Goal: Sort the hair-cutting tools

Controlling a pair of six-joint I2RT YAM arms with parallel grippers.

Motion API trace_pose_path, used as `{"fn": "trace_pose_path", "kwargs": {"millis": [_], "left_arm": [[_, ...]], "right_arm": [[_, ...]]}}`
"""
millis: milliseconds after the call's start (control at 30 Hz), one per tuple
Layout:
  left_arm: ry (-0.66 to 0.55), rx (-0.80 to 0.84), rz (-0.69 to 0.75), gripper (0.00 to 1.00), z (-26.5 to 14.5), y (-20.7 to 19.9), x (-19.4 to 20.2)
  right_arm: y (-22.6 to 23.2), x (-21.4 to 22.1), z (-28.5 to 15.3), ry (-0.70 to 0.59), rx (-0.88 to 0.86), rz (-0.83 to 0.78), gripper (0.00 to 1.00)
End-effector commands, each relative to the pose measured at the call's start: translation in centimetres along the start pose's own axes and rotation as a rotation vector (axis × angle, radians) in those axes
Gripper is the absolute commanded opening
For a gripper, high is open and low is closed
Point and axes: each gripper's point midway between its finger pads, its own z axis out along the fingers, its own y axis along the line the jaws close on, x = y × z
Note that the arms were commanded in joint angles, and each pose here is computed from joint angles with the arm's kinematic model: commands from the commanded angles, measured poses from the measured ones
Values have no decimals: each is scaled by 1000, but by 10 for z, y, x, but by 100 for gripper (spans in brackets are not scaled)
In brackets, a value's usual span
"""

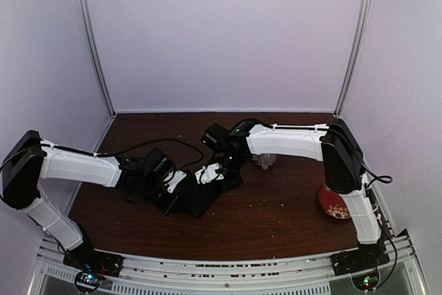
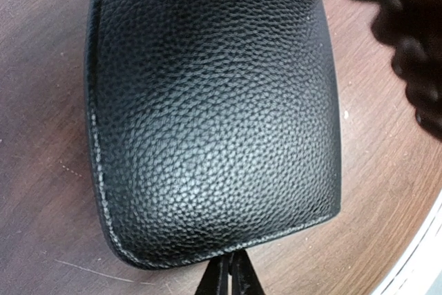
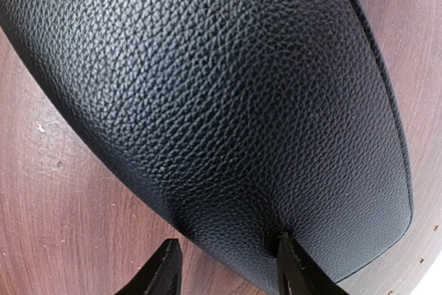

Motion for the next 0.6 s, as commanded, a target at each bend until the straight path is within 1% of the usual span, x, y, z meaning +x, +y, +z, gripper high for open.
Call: {"fn": "trace_pose_path", "kwargs": {"millis": [0,167,267,367,467,567], "left_arm": [[-94,62,110,0,3,-26,-28],[-67,-58,73,0,-3,12,-28],[-64,-162,59,0,-9,40,-33],[-62,-227,57,0,-12,59,-42],[-65,-260,79,0,-14,70,-51],[-67,-291,92,0,-15,82,-57]], "right_arm": [[10,24,25,44,-54,142,47],[31,23,18,36,-133,196,47],[49,8,4,-16,-194,224,51],[58,-18,-18,-106,-251,245,52],[45,-26,-38,-152,-218,245,53],[30,-21,-45,-152,-139,195,55]]}}
